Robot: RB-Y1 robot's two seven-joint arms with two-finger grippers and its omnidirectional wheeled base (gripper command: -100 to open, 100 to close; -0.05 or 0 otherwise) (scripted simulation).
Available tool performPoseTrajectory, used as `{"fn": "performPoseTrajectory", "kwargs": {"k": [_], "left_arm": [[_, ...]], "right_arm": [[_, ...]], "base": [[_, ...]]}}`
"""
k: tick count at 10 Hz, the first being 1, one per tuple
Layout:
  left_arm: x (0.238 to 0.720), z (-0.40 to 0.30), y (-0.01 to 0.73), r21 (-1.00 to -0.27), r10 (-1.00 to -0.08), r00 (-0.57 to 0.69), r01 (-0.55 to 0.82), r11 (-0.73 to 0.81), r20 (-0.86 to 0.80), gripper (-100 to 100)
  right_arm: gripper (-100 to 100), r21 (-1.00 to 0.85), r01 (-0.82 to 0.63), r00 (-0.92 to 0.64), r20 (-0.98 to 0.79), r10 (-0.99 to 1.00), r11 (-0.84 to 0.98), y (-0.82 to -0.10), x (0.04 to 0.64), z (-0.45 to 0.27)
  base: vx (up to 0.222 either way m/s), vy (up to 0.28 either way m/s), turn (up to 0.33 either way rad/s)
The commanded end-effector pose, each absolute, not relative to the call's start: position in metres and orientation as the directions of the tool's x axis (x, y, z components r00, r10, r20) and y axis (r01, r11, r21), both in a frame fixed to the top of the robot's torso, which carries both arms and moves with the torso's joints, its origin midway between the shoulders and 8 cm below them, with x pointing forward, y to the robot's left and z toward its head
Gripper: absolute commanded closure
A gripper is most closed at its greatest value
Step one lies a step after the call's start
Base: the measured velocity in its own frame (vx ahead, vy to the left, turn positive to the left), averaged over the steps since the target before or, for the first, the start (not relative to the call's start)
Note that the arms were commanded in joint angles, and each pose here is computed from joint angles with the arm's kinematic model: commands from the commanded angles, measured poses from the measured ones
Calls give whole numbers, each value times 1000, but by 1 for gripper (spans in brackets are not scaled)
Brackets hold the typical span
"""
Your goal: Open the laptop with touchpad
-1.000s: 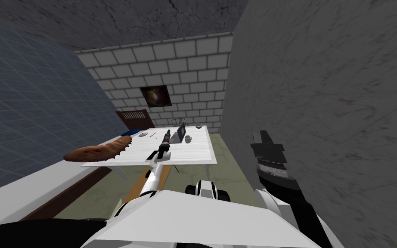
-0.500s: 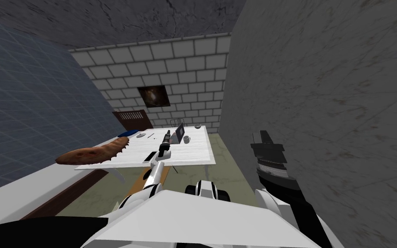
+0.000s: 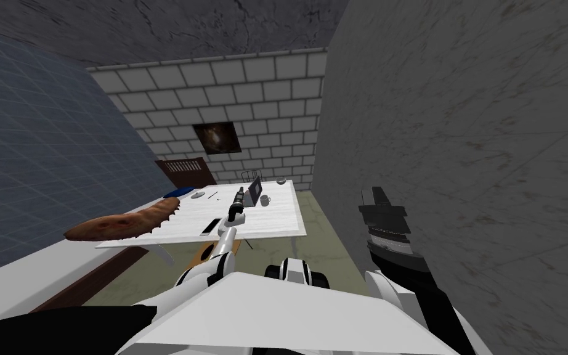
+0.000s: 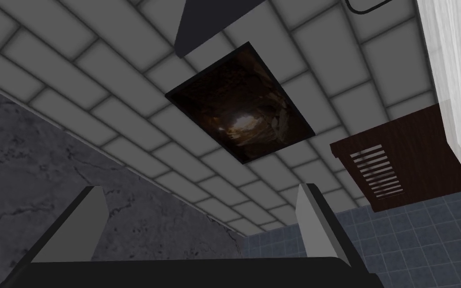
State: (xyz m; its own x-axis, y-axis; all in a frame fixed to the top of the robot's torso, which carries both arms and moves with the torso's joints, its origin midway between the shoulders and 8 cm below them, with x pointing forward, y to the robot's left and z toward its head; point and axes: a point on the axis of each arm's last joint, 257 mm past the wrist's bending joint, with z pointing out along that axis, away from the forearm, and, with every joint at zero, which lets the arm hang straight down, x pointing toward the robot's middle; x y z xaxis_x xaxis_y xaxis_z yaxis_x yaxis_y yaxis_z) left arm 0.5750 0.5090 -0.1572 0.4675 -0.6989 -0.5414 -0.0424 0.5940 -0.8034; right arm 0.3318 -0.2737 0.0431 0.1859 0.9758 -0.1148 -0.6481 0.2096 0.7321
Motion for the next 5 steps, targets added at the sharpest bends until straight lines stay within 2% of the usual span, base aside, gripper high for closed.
{"fn": "performPoseTrajectory", "kwargs": {"k": [1, 5], "left_arm": [[582, -162, 518, -808, -694, 470, -75, 585, -546, -100], [591, -181, 525, -819, -699, 457, -129, 559, -549, -100]], "right_arm": [[0, 732, -648, 186, -115, 976, 210, -274, 332, 43], [0, 732, -648, 186, -115, 976, 210, -274, 332, 43]], "base": [[13, -19, -32], [11, -16, -27]]}}
